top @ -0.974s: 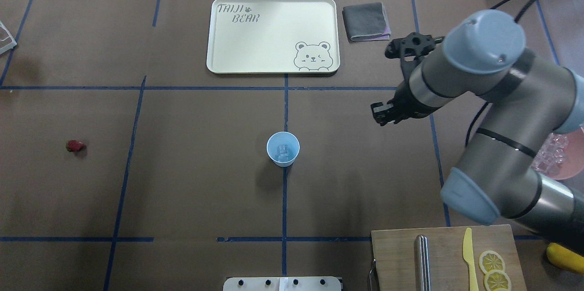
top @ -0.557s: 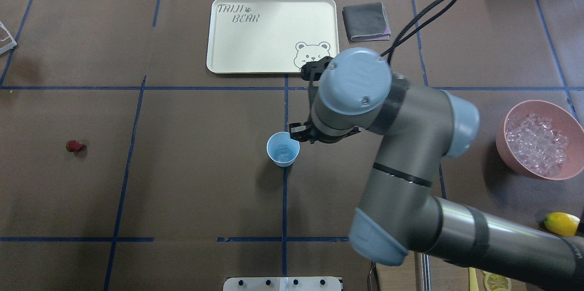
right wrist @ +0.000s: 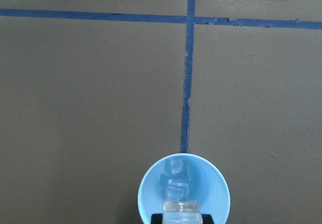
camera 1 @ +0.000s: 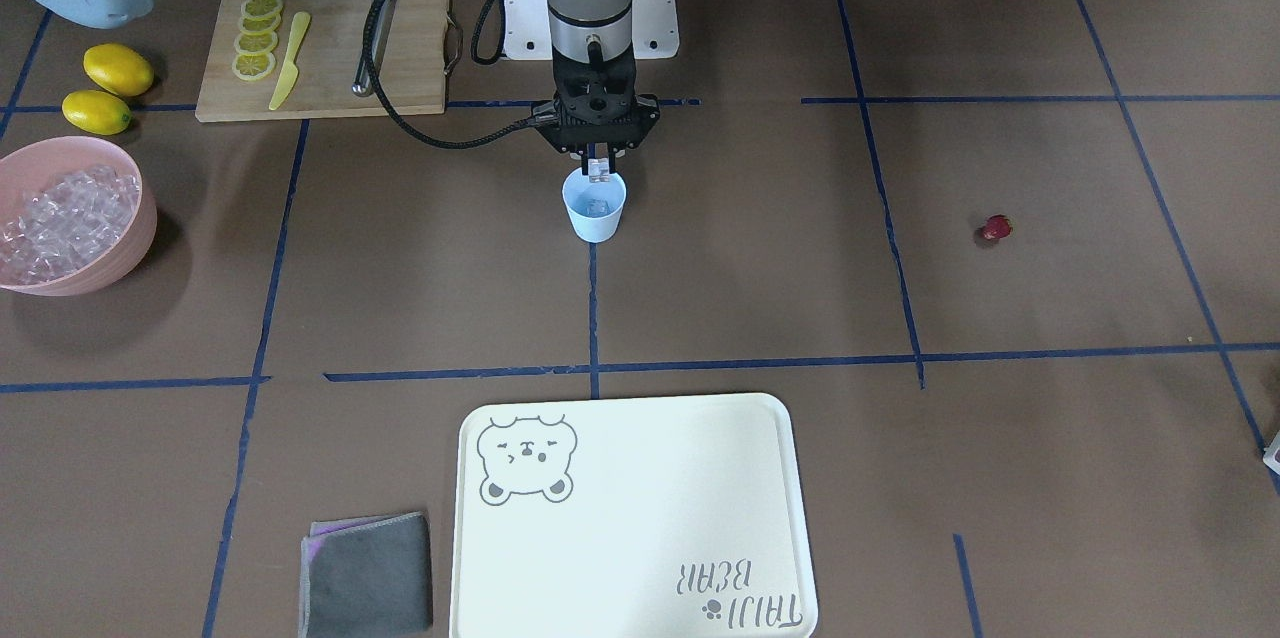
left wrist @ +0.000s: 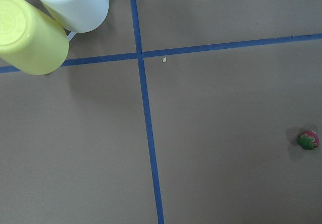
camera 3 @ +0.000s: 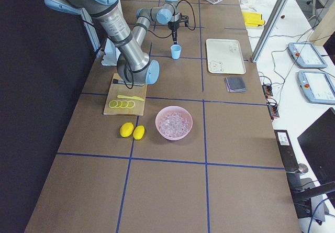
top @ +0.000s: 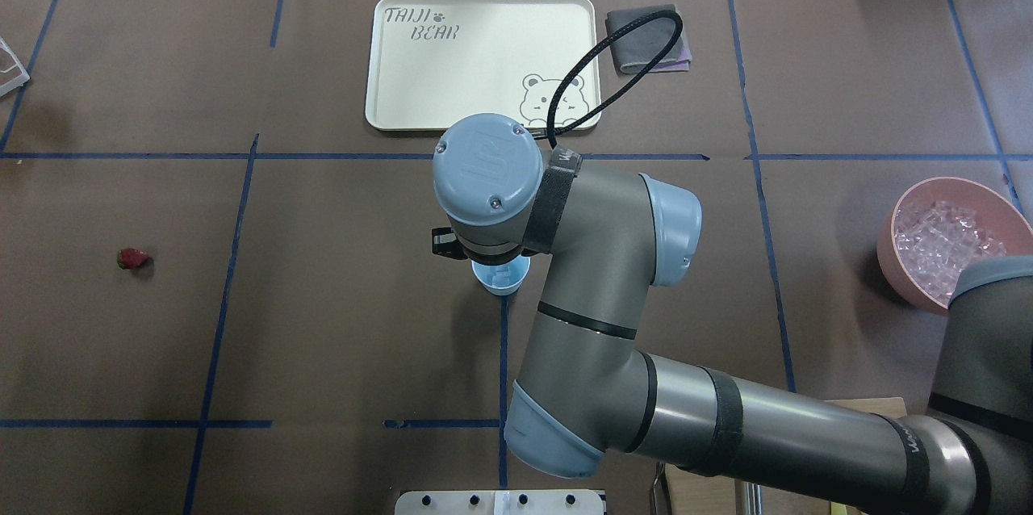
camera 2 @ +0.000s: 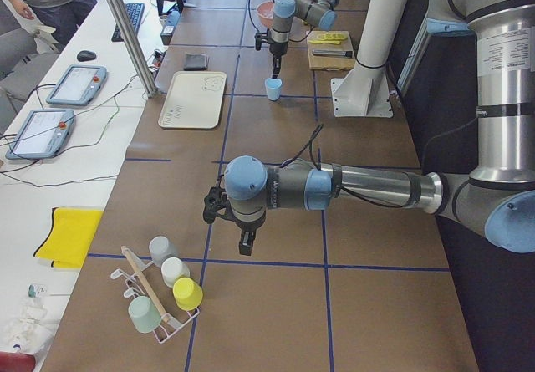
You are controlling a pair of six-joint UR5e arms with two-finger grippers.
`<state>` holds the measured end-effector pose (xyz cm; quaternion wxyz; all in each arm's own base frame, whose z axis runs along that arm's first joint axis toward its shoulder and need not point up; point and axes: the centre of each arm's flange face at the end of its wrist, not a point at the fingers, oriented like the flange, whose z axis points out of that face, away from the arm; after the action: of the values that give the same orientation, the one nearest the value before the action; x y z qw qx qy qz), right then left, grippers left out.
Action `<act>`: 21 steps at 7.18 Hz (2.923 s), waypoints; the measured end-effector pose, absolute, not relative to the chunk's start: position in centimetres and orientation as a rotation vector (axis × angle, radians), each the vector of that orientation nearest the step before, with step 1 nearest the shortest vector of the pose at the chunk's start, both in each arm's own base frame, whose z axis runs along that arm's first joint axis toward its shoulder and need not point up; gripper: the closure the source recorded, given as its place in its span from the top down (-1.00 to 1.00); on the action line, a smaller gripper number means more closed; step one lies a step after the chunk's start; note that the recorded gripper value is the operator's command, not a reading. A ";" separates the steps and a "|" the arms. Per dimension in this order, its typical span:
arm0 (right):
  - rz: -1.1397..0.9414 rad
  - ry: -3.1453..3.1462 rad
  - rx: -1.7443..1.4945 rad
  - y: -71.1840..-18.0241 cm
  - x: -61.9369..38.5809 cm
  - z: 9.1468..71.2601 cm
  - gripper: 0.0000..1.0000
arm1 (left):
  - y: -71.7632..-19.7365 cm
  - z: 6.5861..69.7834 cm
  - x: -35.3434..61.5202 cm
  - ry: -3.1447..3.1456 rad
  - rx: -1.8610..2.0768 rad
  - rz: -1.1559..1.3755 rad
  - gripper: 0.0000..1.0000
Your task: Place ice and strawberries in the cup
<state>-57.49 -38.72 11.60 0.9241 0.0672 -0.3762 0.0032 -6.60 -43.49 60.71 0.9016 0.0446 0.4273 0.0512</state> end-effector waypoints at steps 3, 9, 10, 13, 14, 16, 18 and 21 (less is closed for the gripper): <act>0.002 -0.755 0.148 -38.7 -57.6 12.4 0.99 | -43.5 60.7 -6.6 0.884 0.092 0.106 1.00; -0.025 -0.756 0.153 -44.5 -50.2 15.5 0.99 | -43.6 60.3 -6.6 0.882 0.111 0.117 1.00; -0.070 -0.745 0.167 -46.7 -46.2 18.0 0.99 | -43.8 60.0 -6.6 0.880 0.135 0.129 1.00; -0.258 -0.702 0.173 -51.9 -34.6 27.6 0.99 | -44.0 59.4 -6.6 0.876 0.187 0.149 1.00; -0.303 -0.704 0.166 -53.3 -30.5 30.4 0.99 | -44.1 59.3 -6.5 0.876 0.196 0.156 1.00; -0.396 -0.683 0.183 -55.5 -21.3 36.5 0.99 | -45.1 58.5 -5.9 0.877 0.210 0.177 1.00; -0.479 -0.667 0.193 -55.2 -10.6 44.2 0.99 | -46.3 57.9 -5.2 0.877 0.219 0.199 1.00; -0.352 -0.648 0.099 -48.2 2.5 56.1 0.99 | -46.8 56.2 -2.5 0.880 0.234 0.269 1.00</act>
<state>2.47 -48.21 56.15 0.9317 0.0485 -0.3164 -0.1719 -2.49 -46.78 56.24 0.8895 0.1126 0.4236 0.1295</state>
